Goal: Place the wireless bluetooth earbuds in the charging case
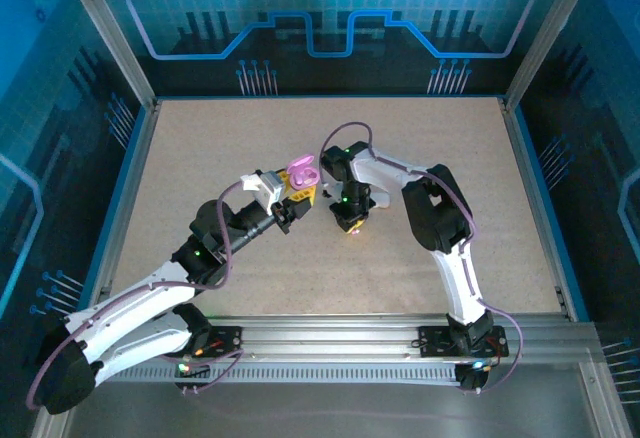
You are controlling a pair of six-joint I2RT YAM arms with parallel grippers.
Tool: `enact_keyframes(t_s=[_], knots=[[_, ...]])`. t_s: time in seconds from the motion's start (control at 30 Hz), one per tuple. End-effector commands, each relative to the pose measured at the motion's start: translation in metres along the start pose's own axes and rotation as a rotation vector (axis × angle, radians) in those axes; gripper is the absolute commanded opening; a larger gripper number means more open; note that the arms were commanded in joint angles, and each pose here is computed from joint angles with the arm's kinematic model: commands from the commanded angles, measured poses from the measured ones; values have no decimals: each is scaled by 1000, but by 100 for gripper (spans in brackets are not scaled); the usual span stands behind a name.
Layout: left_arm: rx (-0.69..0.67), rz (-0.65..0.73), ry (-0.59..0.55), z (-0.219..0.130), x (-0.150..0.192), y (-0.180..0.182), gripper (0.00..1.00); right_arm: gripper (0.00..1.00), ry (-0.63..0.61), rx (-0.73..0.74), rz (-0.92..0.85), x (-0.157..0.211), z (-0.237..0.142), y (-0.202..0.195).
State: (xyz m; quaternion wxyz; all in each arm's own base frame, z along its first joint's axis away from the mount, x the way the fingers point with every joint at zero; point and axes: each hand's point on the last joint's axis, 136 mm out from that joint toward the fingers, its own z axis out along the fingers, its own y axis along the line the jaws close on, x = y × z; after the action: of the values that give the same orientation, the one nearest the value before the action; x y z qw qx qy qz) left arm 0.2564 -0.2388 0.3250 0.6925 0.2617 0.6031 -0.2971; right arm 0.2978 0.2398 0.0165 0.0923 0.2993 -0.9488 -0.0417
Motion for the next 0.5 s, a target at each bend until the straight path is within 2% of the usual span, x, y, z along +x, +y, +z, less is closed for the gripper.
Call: enact_keyframes(t_s=[0.0, 0.2, 0.47], knots=[[1, -14, -51, 1, -18, 1, 33, 18, 16, -20, 45, 11, -1, 5], [-2, -16, -34, 3, -12, 2, 33, 18, -113, -182, 143, 8, -33, 13], [-1, -27, -14, 9, -1, 3, 33, 17, -328, -506, 253, 13, -106, 24]])
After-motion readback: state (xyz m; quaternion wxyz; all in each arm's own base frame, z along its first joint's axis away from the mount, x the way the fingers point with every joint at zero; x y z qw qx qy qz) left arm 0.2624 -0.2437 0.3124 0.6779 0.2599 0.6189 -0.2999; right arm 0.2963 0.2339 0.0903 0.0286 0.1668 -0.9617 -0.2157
